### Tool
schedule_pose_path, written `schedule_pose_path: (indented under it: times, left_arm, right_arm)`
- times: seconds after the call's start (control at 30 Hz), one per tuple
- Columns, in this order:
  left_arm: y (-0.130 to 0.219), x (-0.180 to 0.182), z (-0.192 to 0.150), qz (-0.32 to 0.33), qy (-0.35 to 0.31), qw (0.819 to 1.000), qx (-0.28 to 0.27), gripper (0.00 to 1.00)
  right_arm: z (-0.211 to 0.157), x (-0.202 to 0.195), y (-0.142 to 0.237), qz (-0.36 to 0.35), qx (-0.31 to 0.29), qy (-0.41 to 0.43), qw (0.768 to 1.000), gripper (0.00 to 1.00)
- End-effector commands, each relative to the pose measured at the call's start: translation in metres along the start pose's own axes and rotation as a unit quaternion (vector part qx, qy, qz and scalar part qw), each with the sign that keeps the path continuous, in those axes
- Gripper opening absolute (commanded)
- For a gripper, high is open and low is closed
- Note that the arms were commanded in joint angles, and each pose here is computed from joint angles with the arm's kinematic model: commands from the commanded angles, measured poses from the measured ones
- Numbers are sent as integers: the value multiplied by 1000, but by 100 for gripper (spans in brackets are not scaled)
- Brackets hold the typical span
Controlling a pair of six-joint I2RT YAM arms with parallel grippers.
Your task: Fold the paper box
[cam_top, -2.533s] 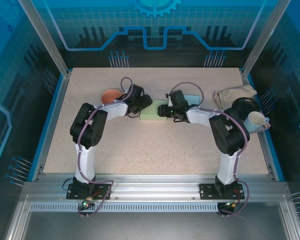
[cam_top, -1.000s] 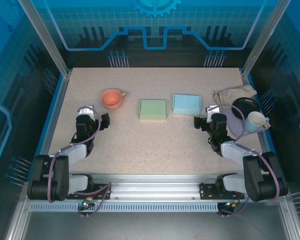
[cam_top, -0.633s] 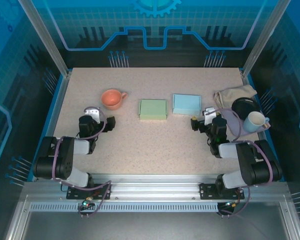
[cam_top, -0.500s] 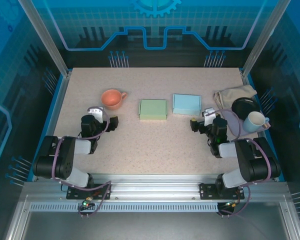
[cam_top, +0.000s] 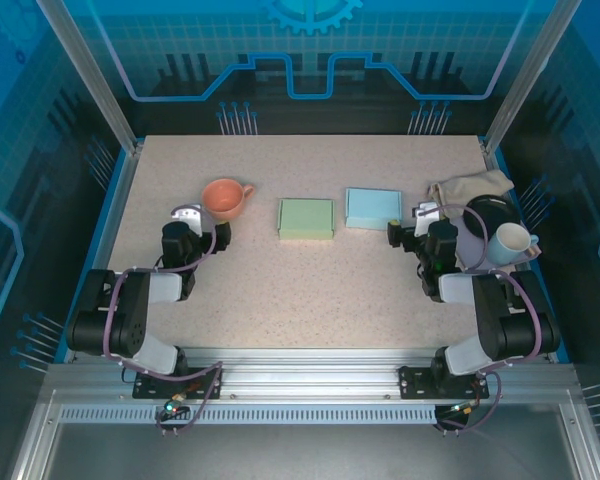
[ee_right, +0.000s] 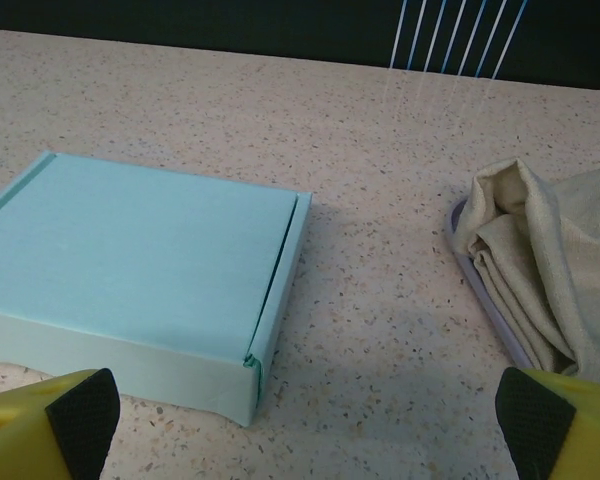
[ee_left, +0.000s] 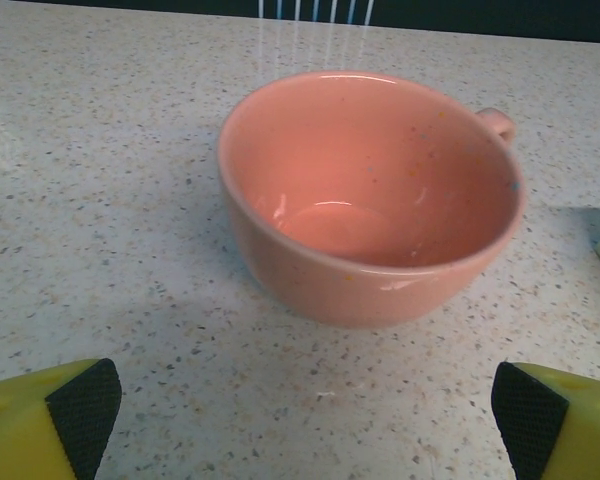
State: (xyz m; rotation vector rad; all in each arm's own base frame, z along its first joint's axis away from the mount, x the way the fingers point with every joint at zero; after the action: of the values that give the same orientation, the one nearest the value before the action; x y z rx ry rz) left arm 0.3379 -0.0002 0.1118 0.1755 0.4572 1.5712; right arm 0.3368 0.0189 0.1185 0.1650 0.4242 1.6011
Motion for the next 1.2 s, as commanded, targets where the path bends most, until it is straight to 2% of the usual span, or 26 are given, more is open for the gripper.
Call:
schedule_pose_path:
  times: [0.0,1.17]
  left_arm:
    - [-1,0,2,18,5,1000,-7,99]
    - [-3,-4,2,5,-2,1000,-1,99]
  right_arm:
    - [0,-2,-3,-9,7,-4,1000,100]
    - [0,-2,-3,-8,7,-5,1000,100]
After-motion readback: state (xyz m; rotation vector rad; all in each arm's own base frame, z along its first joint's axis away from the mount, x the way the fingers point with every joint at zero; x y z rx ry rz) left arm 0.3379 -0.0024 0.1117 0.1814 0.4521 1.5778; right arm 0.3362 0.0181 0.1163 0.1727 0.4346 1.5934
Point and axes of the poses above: each hand's point on the last joint's axis, 136 mm out from that joint toward the fingers, its own y axis back along the fingers, its own x axis along the line the jaws close on, z = x × y, the point moved 6 cm from there along y, back along the fingers, and after that the axes turned 5 degrees about y, right-handed, at the moved point
